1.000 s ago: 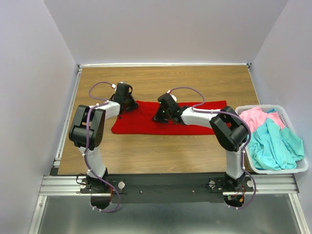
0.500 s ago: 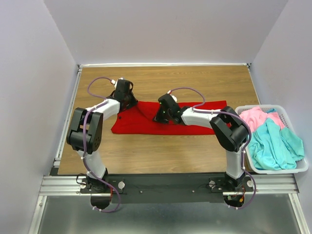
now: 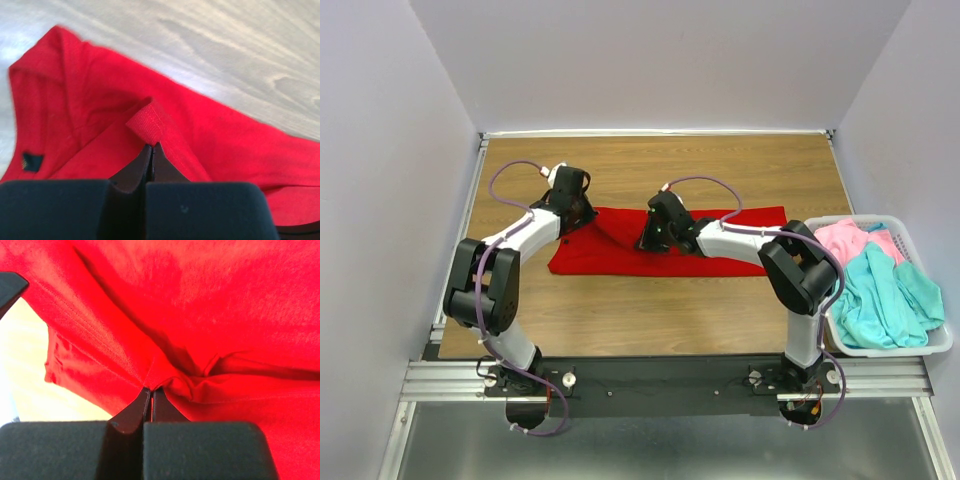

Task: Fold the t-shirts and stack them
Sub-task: Fold the tshirt

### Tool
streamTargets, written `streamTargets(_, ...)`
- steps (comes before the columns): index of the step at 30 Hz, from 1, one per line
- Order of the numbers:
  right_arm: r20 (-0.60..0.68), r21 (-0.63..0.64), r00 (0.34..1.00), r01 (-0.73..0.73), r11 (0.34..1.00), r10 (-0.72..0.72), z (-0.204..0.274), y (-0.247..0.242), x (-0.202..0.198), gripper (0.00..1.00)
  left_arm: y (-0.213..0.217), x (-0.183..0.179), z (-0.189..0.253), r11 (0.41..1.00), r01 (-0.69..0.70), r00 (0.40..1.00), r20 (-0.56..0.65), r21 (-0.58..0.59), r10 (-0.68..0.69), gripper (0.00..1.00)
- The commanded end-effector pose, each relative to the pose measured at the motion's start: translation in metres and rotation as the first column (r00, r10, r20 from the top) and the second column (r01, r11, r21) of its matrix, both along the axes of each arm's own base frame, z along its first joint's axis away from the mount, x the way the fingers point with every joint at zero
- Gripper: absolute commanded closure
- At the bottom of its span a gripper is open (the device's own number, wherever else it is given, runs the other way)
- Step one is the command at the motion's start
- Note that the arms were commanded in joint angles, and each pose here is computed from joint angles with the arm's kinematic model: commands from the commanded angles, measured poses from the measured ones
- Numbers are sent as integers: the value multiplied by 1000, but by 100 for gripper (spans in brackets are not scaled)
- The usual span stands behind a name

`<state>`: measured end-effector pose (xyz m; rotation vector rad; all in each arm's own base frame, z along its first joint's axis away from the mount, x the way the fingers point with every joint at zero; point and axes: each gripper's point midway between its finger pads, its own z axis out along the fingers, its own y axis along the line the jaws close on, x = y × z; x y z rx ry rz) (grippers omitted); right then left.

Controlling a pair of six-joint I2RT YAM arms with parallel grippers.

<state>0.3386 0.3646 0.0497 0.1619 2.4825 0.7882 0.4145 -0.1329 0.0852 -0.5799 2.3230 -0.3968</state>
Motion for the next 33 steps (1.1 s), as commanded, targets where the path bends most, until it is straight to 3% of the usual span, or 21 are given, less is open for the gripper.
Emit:
streamTargets(1,-55,-32,995,-84,996,82,-8,-5,-17,99,18,-14,-10,997,-62,998,-30,54,64,100)
streamTargets(20,-157,-18,958,-245,969,239,-25,5,-39,94,20,-24,-46,993,-53,992,-109,101,64,100)
streamTargets(23,-130,-29,962,-246,969,240,-16,3,-36,88,22,-26,-45,992,-57,991,-111,109,69,100)
streamTargets(24,-121,-37,964,-241,970,235,-13,2,-34,82,23,-27,-43,992,-60,991,-109,110,72,100)
streamTargets(27,-74,-67,968,-245,967,240,0,-3,-29,70,26,-29,-38,991,-70,991,-101,116,82,88)
streamTargets(33,41,-134,977,-204,970,211,35,-25,-17,64,35,-38,-18,987,-102,992,-58,121,110,79)
